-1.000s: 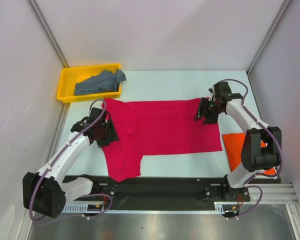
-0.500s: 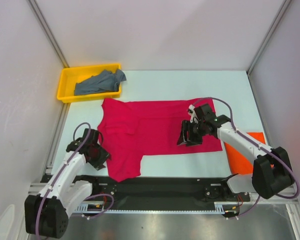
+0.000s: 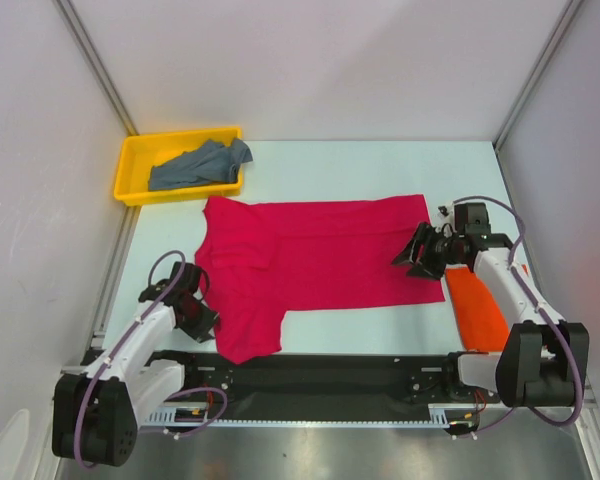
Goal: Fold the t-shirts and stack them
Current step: Fold the tshirt
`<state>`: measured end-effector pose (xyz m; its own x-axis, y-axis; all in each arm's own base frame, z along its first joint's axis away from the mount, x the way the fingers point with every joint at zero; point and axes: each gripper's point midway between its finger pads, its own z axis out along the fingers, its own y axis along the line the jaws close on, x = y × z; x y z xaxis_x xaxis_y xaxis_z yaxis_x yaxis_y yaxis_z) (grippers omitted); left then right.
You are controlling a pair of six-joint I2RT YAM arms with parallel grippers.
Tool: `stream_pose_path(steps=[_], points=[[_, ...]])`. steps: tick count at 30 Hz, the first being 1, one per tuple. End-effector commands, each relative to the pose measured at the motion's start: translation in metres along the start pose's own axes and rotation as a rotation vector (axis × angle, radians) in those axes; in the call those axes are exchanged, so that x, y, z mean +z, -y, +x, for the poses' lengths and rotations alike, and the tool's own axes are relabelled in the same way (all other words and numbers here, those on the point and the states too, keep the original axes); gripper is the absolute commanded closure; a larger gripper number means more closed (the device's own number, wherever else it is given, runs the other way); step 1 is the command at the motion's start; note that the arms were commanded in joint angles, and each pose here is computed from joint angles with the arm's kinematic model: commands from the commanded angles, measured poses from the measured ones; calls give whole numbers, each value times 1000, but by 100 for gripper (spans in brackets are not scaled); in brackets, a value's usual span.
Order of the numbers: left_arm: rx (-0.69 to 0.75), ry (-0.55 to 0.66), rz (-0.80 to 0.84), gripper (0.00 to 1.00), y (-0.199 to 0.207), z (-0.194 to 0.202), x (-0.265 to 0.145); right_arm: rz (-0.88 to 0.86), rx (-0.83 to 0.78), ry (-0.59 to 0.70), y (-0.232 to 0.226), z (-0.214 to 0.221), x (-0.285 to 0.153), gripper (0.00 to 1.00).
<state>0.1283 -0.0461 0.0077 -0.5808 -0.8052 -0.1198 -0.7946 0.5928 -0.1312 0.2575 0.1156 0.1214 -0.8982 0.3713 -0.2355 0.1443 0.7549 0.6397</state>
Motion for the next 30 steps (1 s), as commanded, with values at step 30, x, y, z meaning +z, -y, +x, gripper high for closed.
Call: stream_pose_path(steps=[30], points=[[212,216,192,100,58,-51,-48,459,496,216,159,-6,-15,48]])
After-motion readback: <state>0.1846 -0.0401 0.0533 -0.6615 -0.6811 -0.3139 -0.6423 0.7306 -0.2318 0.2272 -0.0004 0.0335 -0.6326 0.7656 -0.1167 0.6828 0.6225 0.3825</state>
